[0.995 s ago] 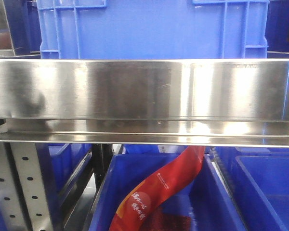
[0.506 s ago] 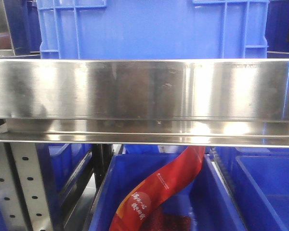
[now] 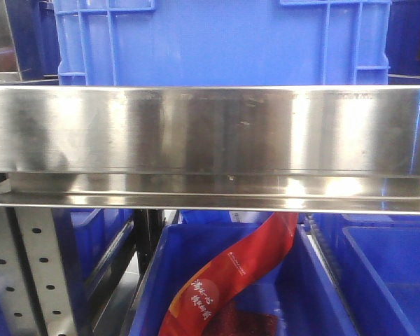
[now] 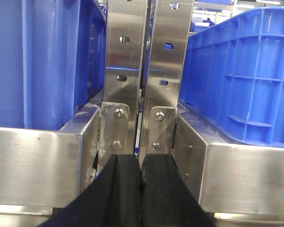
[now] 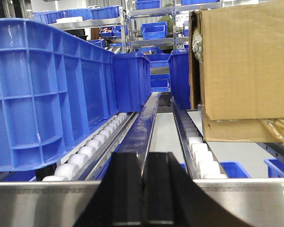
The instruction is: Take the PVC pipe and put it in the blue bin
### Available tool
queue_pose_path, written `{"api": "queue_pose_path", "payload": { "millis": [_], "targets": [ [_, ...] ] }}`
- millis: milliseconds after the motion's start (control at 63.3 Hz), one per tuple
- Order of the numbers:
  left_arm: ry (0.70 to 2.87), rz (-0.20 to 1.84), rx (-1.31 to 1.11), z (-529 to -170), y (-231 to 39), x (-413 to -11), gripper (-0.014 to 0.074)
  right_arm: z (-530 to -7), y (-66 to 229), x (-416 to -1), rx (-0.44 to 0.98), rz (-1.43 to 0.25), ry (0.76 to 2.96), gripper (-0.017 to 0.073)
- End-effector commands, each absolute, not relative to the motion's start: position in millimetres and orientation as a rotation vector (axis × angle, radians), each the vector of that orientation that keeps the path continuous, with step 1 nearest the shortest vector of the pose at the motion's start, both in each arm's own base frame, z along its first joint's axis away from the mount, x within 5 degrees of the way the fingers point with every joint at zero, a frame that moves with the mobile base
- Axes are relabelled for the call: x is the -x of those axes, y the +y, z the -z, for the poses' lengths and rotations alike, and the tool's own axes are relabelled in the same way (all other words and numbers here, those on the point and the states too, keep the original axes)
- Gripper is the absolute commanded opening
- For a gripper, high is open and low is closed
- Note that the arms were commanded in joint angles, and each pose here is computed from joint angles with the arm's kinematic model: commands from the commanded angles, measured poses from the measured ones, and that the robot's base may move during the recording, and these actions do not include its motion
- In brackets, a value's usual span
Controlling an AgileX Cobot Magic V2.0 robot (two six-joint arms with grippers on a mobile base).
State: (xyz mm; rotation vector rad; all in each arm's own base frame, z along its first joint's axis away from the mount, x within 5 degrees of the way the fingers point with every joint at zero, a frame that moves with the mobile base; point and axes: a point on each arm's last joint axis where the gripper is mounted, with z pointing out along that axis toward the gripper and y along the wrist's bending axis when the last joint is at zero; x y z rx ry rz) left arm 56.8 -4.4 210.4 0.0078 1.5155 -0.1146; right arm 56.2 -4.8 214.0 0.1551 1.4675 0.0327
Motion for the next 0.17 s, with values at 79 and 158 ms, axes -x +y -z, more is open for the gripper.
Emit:
{"api": "queue_pose_path", "payload": {
  "millis": [79, 158],
  "targets": [
    [1.495, 0.109, -0.011, -212.2, -4.2, -56.1, -0.0111, -216.0, -4.9, -55.6, -0.146, -0.020, 1.446, -0.0169],
    [1.495, 0.109, -0.011, -212.2, -4.2, -56.1, -0.0111, -216.0, -4.9, -55.6, -0.146, -0.020, 1.446, -0.0169]
  ]
}}
